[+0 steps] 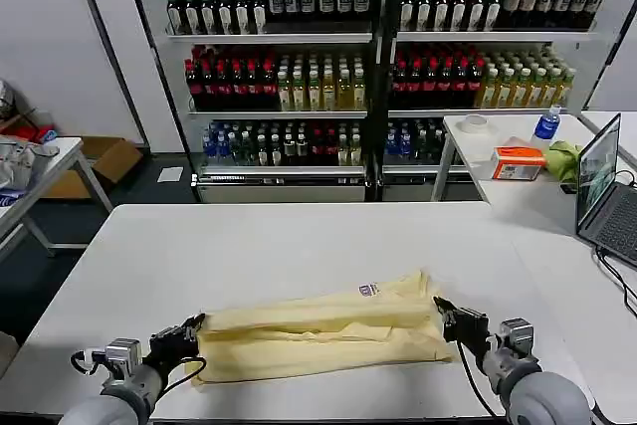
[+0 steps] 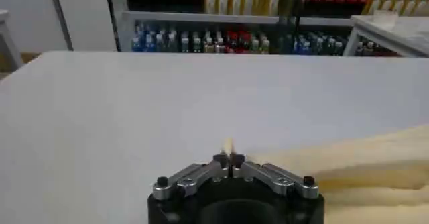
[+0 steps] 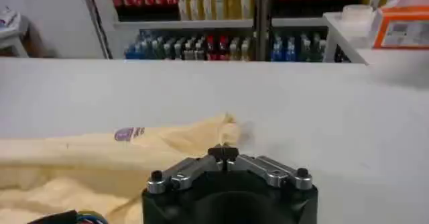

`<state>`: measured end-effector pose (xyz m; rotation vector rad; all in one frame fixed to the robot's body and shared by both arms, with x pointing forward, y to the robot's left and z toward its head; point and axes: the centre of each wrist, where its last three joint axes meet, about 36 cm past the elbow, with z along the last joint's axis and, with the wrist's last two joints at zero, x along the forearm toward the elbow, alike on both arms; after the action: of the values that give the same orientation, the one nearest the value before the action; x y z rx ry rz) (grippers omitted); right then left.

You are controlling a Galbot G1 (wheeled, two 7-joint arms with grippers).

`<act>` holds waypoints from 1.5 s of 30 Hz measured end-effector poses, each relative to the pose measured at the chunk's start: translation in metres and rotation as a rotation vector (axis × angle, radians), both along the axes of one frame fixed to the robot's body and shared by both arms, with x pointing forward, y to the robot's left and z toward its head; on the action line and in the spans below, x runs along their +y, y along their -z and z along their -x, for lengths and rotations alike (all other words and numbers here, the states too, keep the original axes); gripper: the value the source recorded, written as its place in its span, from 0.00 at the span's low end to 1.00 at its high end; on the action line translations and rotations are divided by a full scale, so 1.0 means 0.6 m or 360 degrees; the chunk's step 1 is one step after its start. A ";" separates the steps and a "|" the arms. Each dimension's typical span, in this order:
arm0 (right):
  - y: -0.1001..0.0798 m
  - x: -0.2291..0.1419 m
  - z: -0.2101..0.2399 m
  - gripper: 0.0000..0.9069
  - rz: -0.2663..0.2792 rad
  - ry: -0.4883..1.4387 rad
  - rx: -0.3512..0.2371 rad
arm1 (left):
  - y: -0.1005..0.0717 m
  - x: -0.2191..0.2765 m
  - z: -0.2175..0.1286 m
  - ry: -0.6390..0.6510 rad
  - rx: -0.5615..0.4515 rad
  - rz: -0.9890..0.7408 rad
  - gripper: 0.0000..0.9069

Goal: Fold and organize the clothes.

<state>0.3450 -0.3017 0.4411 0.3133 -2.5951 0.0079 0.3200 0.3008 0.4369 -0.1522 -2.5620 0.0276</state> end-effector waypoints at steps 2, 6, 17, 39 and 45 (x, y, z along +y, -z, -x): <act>0.004 0.004 0.004 1.00 0.0005 -0.0007 0.0022 | 0.005 -0.001 0.000 -0.0001 0.0011 -0.0008 1.00; 0.007 0.011 0.011 1.00 0.0006 -0.0023 0.0036 | 0.015 -0.002 0.001 -0.0006 0.0032 -0.0021 1.00; 0.005 0.020 0.031 1.00 0.0025 -0.0030 -0.0002 | 0.028 -0.006 0.007 -0.0056 0.0018 -0.0038 1.00; -0.019 0.012 0.072 1.00 0.0041 0.0063 -0.0099 | 0.059 -0.050 0.032 -0.0257 0.0032 0.0107 0.01; -0.023 0.009 0.077 1.00 0.0045 0.0075 -0.0105 | 0.068 -0.055 0.028 -0.0274 0.0034 0.0139 0.01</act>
<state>0.2987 -0.2962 0.4549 0.2450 -2.6645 0.0391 0.3030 0.2675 0.3962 0.0353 -2.5465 0.2057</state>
